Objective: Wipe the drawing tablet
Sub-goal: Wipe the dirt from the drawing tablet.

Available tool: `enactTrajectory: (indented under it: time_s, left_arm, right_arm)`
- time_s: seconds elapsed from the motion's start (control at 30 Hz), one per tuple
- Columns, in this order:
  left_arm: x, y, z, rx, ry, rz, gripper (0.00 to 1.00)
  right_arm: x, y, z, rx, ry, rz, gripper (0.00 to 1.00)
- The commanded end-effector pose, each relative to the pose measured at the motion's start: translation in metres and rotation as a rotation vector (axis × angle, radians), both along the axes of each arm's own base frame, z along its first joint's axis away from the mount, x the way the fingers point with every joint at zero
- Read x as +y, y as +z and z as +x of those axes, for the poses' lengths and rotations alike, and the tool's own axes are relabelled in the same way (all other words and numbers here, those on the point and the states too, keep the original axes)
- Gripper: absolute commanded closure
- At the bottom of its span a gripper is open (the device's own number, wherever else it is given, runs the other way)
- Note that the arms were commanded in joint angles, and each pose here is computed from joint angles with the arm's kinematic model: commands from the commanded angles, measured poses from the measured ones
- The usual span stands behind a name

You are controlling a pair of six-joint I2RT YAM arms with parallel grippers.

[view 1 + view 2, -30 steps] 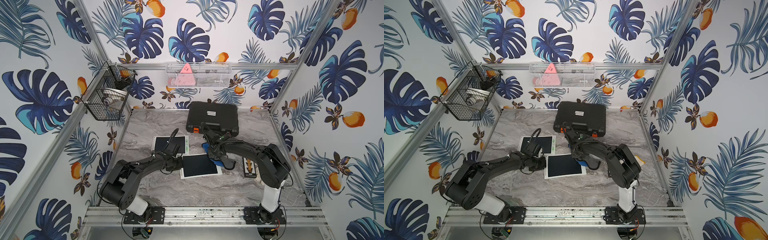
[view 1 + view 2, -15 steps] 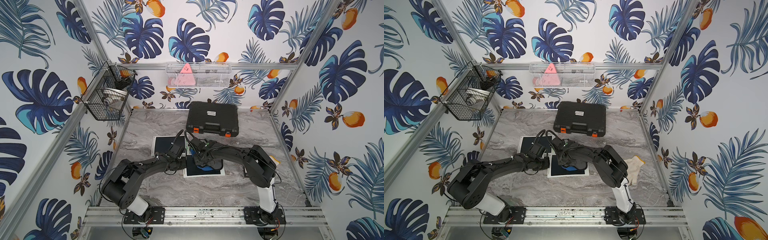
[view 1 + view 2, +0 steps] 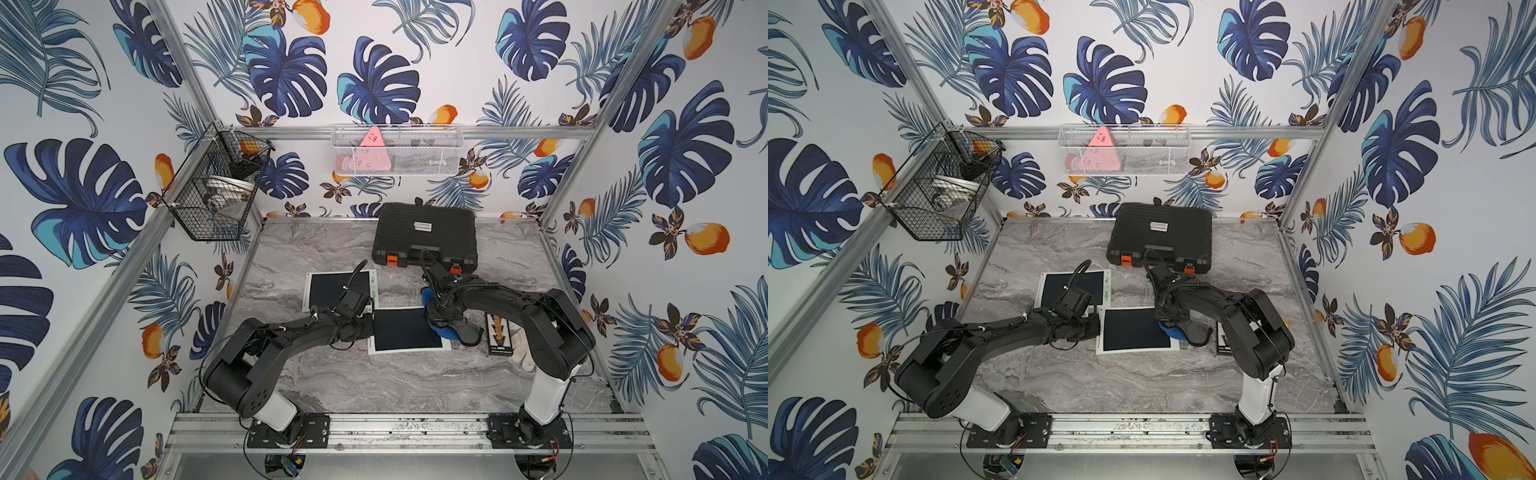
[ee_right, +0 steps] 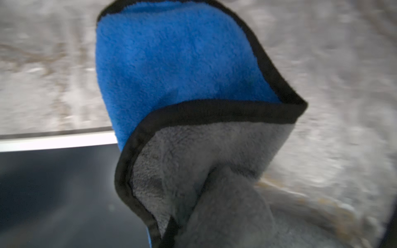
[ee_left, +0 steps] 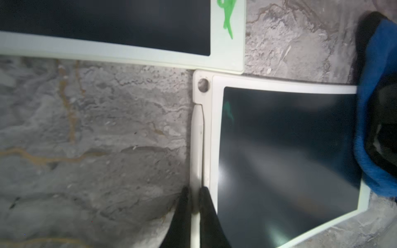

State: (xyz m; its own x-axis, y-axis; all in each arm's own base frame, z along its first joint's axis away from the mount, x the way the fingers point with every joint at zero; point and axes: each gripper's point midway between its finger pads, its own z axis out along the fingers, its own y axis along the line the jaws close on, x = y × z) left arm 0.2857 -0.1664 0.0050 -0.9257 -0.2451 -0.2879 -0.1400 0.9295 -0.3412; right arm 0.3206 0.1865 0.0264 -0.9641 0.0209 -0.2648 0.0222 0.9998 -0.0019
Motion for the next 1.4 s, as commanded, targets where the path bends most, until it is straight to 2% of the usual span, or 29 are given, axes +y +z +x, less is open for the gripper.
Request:
enactTrajectory:
  time_s: [0.0, 0.13, 0.43, 0.8, 1.17, 1.37]
  left_arm:
    - [0.060, -0.047, -0.098, 0.397, 0.023, 0.260, 0.90]
    - [0.049, -0.048, -0.094, 0.379, -0.007, 0.206, 0.89]
    - [0.038, -0.050, -0.095, 0.367, -0.044, 0.155, 0.89]
    - [0.035, -0.056, -0.099, 0.380, -0.056, 0.126, 0.90]
    - [0.035, -0.057, -0.102, 0.384, -0.046, 0.120, 0.94]
    - [0.040, -0.057, -0.106, 0.397, -0.022, 0.139, 0.95]
  right_arm:
    - [-0.015, 0.002, -0.012, 0.030, 0.041, -0.066, 1.00]
    - [0.021, 0.008, -0.017, 0.013, 0.123, -0.038, 1.00]
    - [0.103, -0.002, -0.016, 0.064, 0.192, 0.072, 1.00]
    - [0.165, -0.025, -0.014, 0.152, 0.177, 0.202, 1.00]
    - [0.192, -0.040, -0.021, 0.193, 0.164, 0.233, 1.00]
    - [0.148, -0.042, -0.016, 0.177, 0.101, 0.138, 1.00]
